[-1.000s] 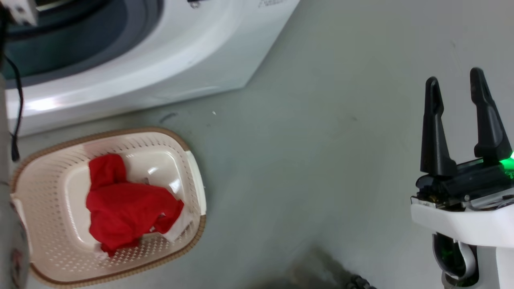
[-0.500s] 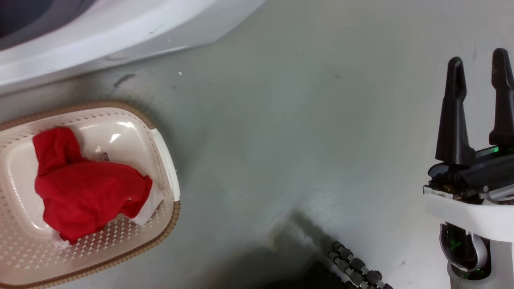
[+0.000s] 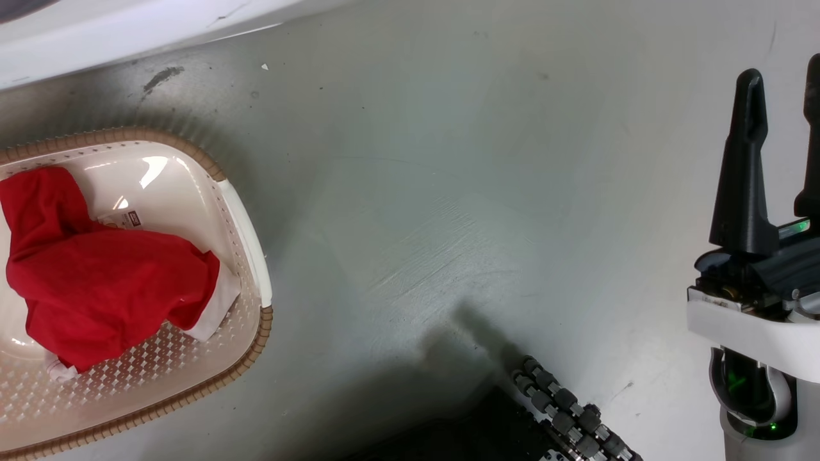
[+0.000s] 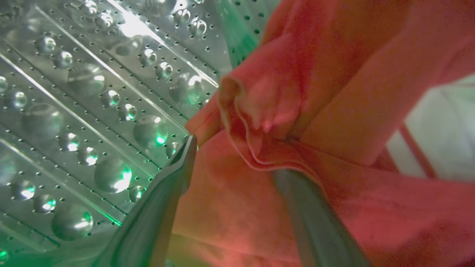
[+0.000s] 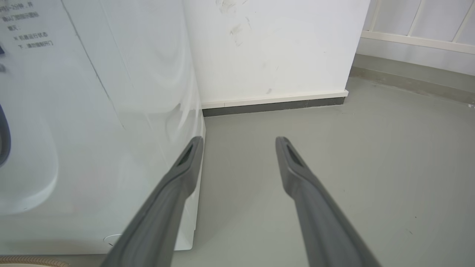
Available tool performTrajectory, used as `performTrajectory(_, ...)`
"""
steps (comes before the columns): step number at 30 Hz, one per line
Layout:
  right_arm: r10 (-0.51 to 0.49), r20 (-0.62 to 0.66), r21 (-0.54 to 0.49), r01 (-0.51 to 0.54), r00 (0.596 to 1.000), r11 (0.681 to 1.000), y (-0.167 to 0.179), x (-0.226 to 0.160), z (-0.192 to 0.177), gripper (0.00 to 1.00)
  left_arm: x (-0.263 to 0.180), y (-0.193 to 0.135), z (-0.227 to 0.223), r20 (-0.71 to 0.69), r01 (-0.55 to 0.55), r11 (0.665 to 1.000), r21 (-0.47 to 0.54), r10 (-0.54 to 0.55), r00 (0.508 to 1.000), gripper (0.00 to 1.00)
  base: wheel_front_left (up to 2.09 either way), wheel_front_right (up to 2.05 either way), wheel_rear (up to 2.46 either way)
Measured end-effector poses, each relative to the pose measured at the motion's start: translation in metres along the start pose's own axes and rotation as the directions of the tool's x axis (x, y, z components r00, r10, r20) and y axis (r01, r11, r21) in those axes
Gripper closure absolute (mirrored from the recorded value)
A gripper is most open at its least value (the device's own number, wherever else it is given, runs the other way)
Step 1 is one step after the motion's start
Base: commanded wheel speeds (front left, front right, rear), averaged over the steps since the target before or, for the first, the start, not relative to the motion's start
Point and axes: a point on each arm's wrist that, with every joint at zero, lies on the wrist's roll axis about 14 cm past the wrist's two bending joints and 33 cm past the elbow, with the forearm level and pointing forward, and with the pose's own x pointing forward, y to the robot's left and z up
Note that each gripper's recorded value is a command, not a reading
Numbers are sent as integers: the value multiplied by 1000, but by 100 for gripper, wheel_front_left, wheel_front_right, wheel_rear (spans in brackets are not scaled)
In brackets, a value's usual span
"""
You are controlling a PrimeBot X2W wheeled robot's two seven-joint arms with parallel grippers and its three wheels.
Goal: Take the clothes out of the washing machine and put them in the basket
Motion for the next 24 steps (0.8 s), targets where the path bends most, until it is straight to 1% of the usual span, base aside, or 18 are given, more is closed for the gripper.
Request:
performTrajectory(4,-1,-5,1,1,1000,1000,0,1,-3,0,2,0,-3,11,-6,1000,7,6,1000,0,0,0,0)
performTrajectory(5,-1,-6,1,1,1000,1000,0,1,-3,0,2,0,-3,19,-10,1000,9,10,1000,4,0,0,0)
performTrajectory(6,0,-6,1,0,1000,1000,0,1,-3,0,2,-1,-2,27,-11,1000,15,11,1000,96,0,0,0)
performTrajectory(7,0,-4,2,0,1000,1000,0,1,-3,0,1,-2,-2,34,-12,1000,21,11,999,100,0,0,0)
performTrajectory(11,2,7,-3,-2,1000,1000,0,1,2,0,-6,-9,7,84,-5,999,37,1,996,100,0,0,0)
performTrajectory(16,13,30,-5,-12,999,1000,4,0,12,0,-18,-8,11,130,-2,999,39,-3,992,100,0,0,0)
performTrajectory(24,31,94,-20,-29,995,999,9,-4,40,0,-56,-10,29,274,23,998,51,-36,961,100,0,0,0)
